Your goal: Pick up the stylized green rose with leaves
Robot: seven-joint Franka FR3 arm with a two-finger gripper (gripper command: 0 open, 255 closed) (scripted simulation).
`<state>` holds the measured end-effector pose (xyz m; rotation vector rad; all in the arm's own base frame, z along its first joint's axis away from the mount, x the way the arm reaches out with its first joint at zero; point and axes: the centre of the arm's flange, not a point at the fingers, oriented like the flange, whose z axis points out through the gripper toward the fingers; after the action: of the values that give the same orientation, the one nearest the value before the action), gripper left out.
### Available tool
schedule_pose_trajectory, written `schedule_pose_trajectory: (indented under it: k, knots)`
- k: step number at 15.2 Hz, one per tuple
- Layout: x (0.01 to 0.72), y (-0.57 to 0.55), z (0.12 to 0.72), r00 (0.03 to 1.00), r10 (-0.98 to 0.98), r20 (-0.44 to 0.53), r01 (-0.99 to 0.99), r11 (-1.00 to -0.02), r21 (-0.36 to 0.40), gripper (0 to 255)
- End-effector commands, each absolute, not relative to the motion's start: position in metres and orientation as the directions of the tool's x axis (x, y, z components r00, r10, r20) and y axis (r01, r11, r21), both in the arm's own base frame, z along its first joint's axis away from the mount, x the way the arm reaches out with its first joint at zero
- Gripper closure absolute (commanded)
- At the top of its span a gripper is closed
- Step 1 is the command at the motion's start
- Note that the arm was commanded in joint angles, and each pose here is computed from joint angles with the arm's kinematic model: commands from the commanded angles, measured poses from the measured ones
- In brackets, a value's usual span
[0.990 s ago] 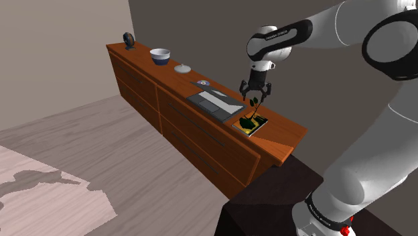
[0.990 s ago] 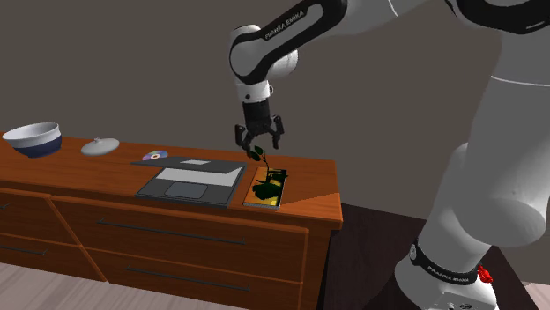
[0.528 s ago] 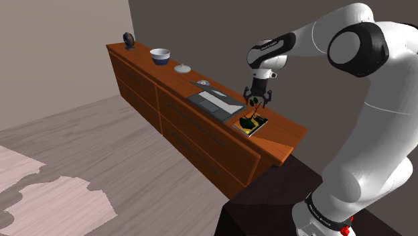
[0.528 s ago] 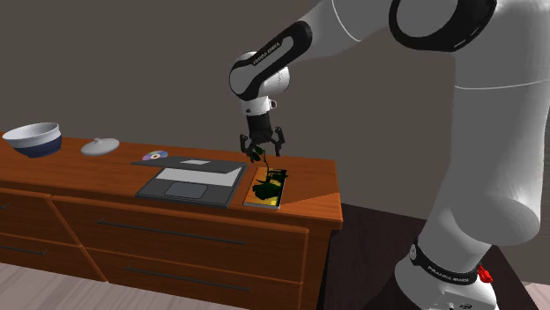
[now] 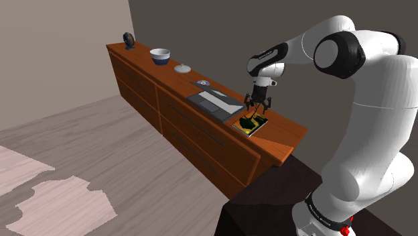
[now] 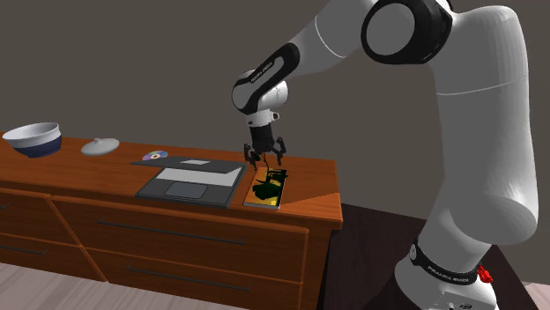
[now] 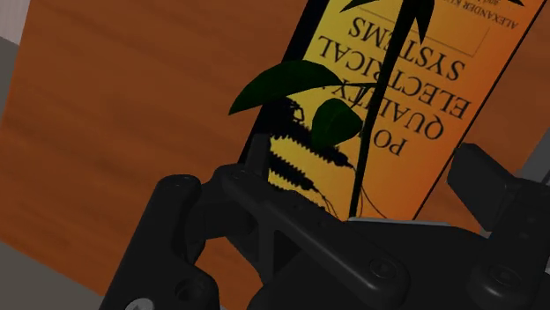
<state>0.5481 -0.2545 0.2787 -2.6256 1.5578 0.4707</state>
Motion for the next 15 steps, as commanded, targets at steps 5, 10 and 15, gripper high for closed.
schedule_pose_trajectory:
  k: [5, 10, 15]
  knots:
    - [0.5469, -0.2545, 0.26, 0.445, -0.849, -0.285, -0.865, -0.49, 0.109, 255]
    - [0.5474, -0.2545, 0.2606, 0.445, -0.849, -0.285, -0.865, -0.49, 0.109, 255]
    - [0.5472, -0.2545, 0.2657, 0.445, -0.849, -0.285, -0.865, -0.49, 0.109, 255]
